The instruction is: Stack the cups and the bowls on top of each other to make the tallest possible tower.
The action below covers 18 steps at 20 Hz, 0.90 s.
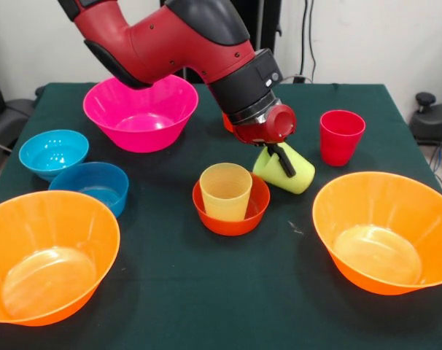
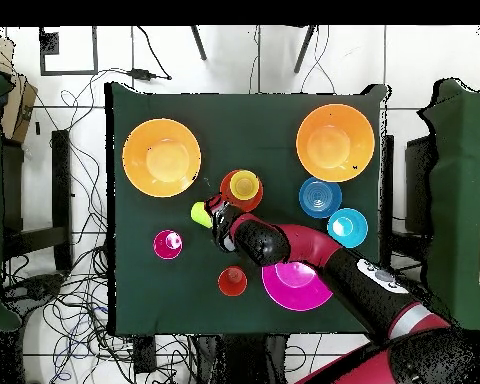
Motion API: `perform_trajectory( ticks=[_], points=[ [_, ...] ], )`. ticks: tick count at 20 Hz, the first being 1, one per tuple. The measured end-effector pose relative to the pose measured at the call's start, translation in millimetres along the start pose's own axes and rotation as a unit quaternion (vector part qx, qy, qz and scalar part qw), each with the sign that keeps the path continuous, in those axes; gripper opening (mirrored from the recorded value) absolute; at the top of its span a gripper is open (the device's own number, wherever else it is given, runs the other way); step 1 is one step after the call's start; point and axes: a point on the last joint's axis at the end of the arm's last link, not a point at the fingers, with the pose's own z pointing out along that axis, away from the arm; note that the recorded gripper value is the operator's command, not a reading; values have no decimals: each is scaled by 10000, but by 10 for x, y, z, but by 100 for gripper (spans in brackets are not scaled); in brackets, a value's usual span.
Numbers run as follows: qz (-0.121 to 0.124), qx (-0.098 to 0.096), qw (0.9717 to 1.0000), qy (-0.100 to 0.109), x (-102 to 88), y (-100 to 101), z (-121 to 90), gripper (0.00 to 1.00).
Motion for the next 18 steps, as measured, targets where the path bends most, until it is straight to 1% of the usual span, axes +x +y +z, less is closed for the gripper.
perform_trajectory(
  ticks=[3, 5, 6, 7, 8, 9, 10, 11, 12, 13, 15, 16, 17, 18],
  points=[
    [-43, 39, 10000, -22, 3, 3, -4, 0],
    [-156, 125, 9998, -69, 17, 25, -16, 0],
    [-258, 204, 9994, -107, 32, 47, -30, 0],
    [-308, 247, 9991, -123, 41, 55, -40, 0],
    [-433, 357, 9983, -159, 63, 79, -65, 0],
    [-486, 413, 9978, -174, 73, 89, -78, 0],
    [-592, 539, 9966, -208, 88, 105, -107, 0],
    [-717, 693, 9947, -258, 101, 122, -145, 0],
    [-752, 735, 9941, -276, 103, 128, -156, 0],
    [-840, 838, 9924, -321, 108, 142, -185, 0],
    [-1029, 1087, 9878, -428, 124, 158, -250, 0],
    [-1071, 1148, 9866, -451, 130, 160, -265, 0],
    [-1161, 1293, 9835, -500, 148, 153, -295, 0],
    [-1195, 1351, 9822, -519, 156, 150, -306, 0]
  ],
)
